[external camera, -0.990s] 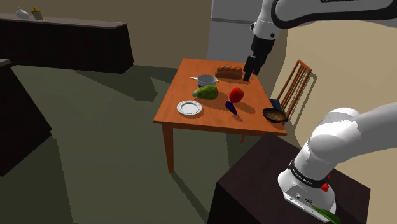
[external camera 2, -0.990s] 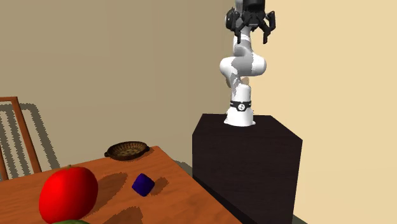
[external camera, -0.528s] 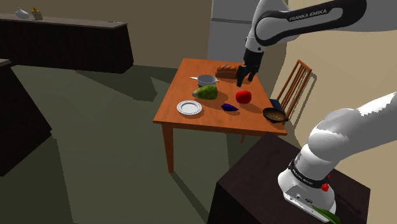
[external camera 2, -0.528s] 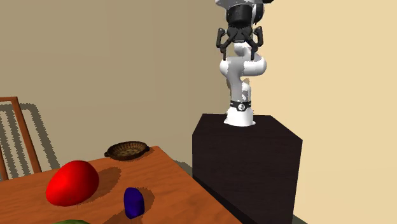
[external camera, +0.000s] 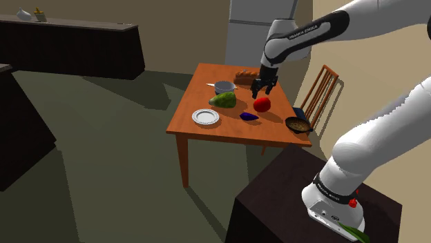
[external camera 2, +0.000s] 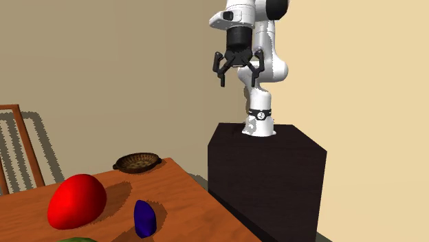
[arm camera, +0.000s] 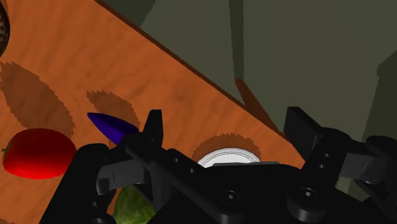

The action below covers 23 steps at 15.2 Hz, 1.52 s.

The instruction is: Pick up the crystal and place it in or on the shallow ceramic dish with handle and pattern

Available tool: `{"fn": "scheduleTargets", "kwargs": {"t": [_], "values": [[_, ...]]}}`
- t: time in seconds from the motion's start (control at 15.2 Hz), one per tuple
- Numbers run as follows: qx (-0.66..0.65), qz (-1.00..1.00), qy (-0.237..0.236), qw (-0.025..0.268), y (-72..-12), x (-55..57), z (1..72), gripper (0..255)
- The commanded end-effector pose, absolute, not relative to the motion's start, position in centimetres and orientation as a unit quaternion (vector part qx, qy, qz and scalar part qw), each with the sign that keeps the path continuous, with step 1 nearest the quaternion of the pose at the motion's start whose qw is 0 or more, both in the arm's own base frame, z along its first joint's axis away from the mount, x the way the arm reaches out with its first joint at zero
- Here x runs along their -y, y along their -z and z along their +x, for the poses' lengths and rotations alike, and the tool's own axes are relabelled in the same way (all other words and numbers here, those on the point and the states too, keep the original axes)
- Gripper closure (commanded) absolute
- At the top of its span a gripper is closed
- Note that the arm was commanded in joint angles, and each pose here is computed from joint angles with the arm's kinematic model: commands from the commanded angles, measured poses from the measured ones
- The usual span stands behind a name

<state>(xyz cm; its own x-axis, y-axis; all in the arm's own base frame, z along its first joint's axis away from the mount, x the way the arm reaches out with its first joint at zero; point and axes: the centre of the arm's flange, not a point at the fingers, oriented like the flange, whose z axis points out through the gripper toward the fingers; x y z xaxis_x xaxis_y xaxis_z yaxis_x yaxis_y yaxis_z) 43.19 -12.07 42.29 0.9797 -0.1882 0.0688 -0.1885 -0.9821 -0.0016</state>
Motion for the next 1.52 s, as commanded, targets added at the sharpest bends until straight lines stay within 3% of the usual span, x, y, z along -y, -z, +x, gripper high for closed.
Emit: {"fn": "scheduleTargets", "kwargs": {"t": [0.0,1.45], "values": [[0.115,0.993,-0.035,0.003,-40.6,13.8,44.3,0],[0.323,0.946,-0.032,0.008,-21.9,33.8,51.1,0]]}}
